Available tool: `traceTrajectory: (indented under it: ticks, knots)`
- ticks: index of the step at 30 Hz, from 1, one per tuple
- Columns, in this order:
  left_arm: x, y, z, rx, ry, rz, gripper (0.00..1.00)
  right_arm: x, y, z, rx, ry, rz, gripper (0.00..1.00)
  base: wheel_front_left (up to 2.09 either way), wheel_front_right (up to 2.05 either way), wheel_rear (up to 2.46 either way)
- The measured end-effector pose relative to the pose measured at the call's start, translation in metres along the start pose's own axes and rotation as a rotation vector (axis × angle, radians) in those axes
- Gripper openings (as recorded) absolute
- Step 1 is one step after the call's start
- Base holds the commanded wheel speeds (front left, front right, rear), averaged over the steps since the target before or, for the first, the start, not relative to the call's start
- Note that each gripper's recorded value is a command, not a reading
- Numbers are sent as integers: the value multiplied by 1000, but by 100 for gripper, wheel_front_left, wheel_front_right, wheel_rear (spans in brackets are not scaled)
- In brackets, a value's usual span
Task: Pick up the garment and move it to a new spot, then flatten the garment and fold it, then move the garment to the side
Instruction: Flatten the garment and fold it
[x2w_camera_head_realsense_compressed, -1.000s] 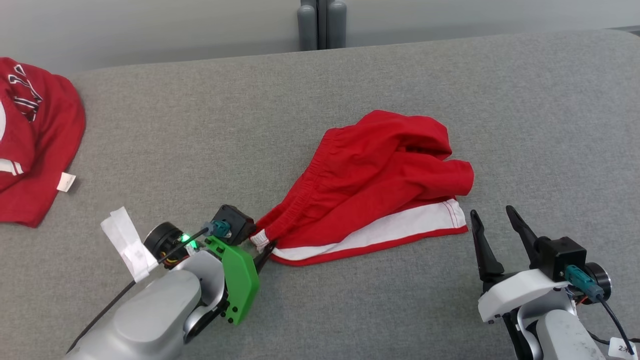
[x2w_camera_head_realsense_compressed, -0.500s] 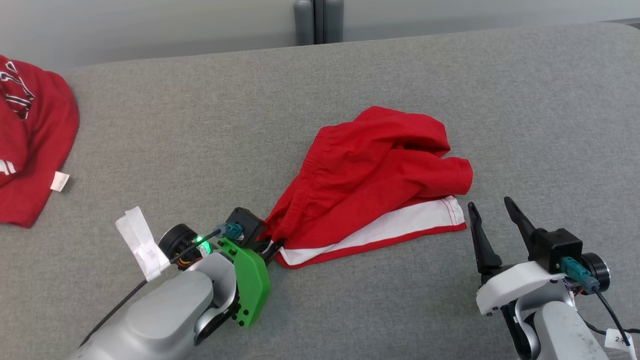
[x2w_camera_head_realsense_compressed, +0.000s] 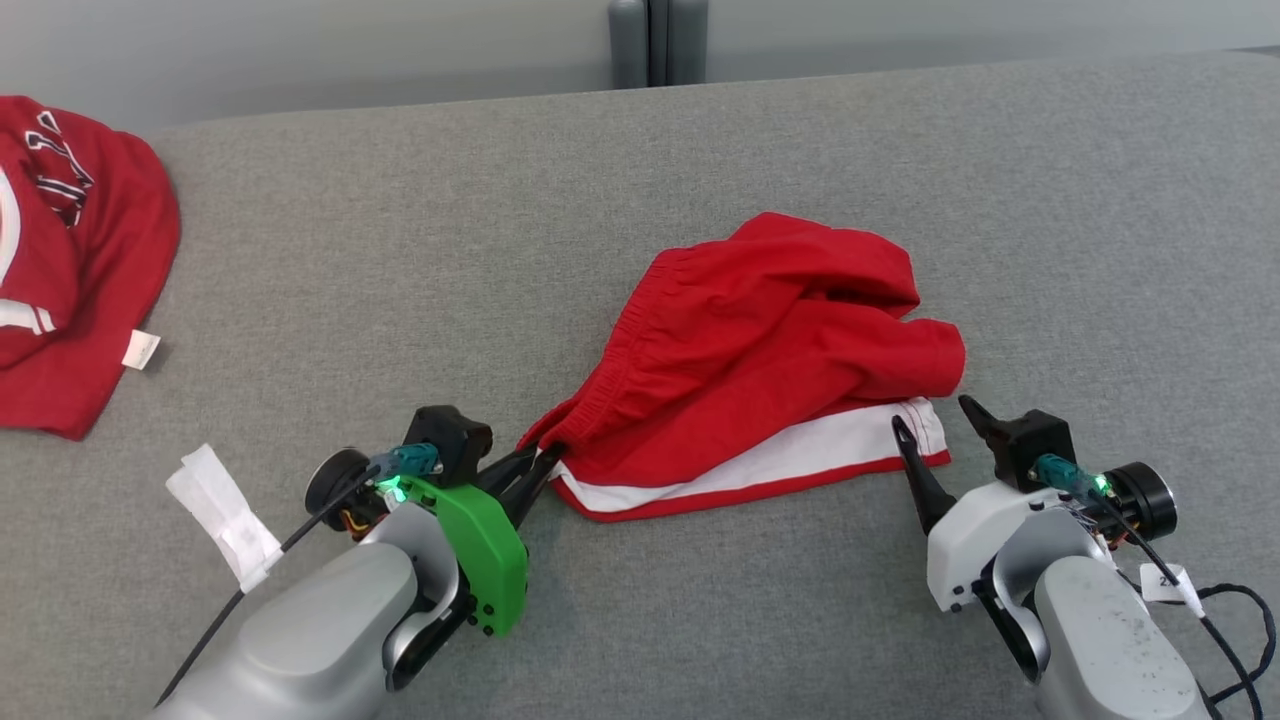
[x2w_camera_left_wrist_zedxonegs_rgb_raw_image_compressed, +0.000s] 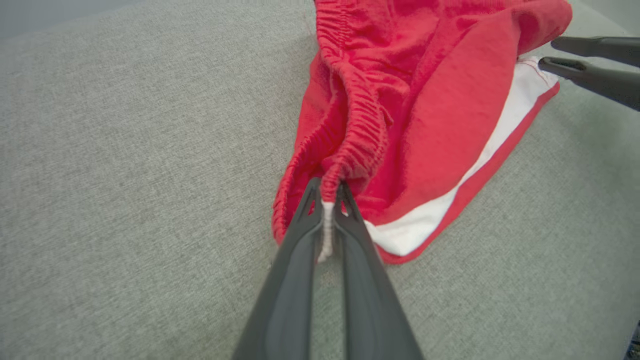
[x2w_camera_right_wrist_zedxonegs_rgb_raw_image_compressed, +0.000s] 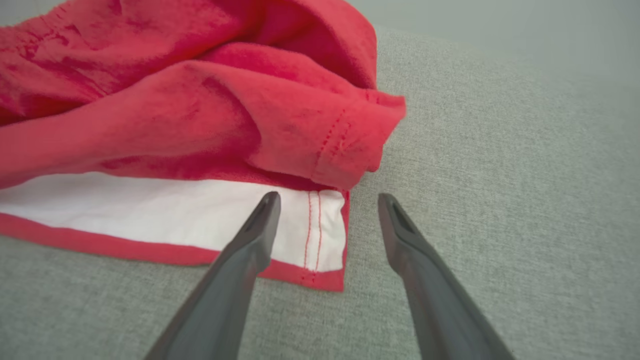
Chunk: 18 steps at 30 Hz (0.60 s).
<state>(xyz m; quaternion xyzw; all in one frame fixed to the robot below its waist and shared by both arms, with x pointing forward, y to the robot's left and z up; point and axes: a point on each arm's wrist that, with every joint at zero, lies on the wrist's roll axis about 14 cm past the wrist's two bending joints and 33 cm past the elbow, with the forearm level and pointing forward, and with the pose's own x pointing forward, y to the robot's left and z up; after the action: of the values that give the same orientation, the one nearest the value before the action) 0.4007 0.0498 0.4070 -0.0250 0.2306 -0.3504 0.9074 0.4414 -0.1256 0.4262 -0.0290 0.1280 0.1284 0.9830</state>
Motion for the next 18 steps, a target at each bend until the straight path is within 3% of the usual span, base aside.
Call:
traceTrajectory:
  ticks: [8, 18]
  knots:
    - [-4, -3, 10, -62, -77, 19, 0, 7, 13, -16, 7, 101, 66, 100, 0, 0, 0]
    - [-6, -3, 10, -79, -91, 27, 0, 11, 26, -17, 47, 119, 114, 100, 0, 0, 0]
